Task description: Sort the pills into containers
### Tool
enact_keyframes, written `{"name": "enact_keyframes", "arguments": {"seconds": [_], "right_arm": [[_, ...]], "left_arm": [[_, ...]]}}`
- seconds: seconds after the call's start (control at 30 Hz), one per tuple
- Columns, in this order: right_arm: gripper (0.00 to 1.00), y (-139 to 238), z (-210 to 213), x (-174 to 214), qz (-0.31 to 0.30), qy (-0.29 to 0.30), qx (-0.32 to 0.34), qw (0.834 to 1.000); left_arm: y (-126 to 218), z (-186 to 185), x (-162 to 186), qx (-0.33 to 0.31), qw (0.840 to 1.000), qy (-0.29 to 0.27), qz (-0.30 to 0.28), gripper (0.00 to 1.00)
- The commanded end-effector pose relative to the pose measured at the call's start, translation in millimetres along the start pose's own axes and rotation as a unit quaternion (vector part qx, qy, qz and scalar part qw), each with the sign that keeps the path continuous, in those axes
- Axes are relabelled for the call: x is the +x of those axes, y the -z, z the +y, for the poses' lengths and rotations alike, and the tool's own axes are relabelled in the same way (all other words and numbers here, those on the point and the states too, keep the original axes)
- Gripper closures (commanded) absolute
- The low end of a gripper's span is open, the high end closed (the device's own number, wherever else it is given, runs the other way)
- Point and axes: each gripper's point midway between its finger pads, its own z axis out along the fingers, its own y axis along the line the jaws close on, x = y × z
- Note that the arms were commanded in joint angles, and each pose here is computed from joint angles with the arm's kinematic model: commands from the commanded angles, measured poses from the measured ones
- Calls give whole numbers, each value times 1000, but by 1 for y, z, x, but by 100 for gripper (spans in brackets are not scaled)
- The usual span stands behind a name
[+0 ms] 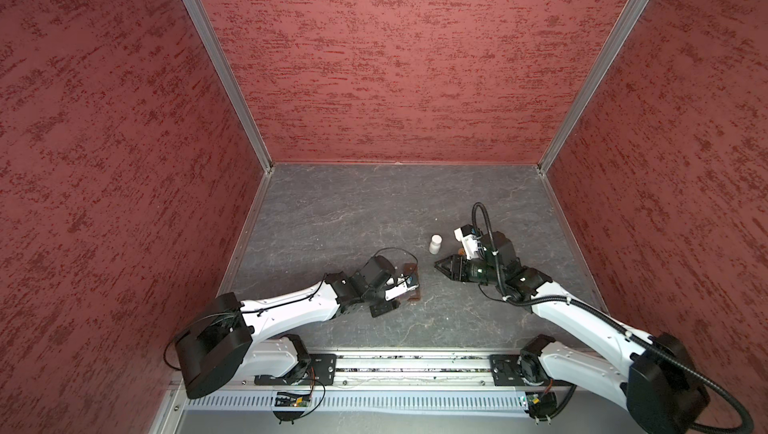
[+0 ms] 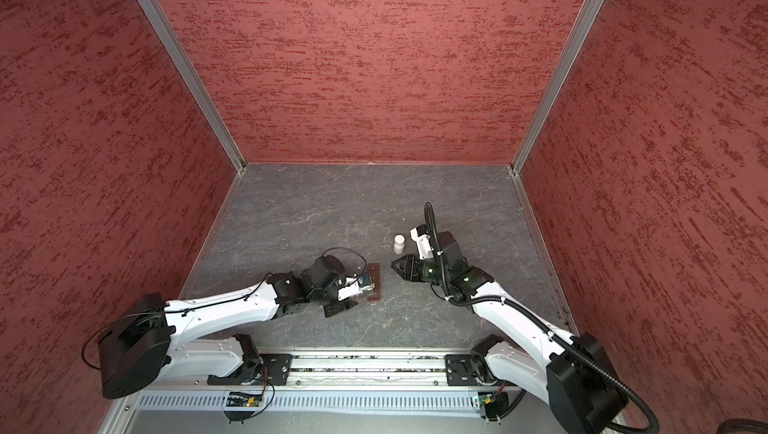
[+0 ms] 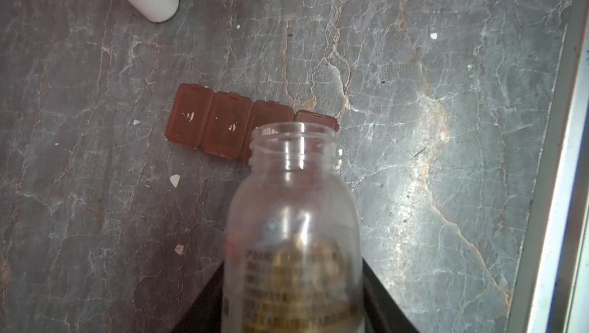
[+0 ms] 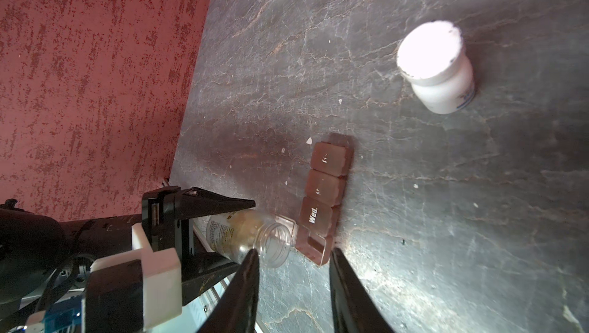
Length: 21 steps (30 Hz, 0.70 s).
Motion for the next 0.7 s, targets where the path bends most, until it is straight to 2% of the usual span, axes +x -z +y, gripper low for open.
{"name": "enact_keyframes", "arguments": {"seconds": [0.0, 0.33, 0.67], "right_arm": [[63, -1, -2, -2, -13, 15, 4, 1000], [63, 2, -8, 2, -17, 16, 16, 1000], [63, 8, -13, 7, -19, 23, 25, 999]], "left_arm": [[3, 3, -7, -3, 1000, -9, 1, 100], [7, 2, -7, 10, 999, -13, 35, 100], [5, -1, -6, 27, 998, -17, 45, 100]]}}
